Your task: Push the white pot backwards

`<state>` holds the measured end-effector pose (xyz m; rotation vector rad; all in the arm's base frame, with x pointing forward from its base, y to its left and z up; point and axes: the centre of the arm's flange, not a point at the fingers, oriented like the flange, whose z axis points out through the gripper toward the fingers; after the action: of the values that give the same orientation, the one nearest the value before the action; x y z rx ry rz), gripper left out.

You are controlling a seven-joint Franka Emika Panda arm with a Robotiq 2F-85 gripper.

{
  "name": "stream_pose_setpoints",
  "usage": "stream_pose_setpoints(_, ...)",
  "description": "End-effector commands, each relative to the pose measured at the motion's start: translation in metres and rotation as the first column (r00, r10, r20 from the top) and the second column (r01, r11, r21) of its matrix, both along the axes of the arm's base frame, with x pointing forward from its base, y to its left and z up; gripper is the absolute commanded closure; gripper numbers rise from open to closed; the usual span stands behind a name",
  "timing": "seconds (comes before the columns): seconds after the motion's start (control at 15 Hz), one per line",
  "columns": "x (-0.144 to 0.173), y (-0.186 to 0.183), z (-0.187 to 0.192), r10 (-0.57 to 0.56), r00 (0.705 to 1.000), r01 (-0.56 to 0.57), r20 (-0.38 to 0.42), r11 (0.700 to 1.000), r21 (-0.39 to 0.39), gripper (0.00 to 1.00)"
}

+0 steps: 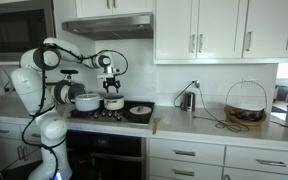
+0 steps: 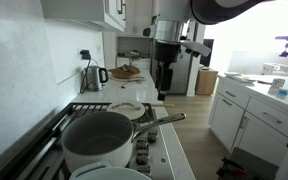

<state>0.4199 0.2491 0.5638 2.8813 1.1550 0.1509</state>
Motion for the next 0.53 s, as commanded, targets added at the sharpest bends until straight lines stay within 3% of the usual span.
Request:
stream_pose_setpoints(0.0, 0.010, 0.005, -0.010, 0.093, 0.994, -0.094, -0.050, 0.995, -0.015, 0.00)
stream_pose_setpoints(0.47, 0.046, 0.018, -0.050, 0.133, 0.984, -0.140, -0.118, 0.989, -0.053, 0.00)
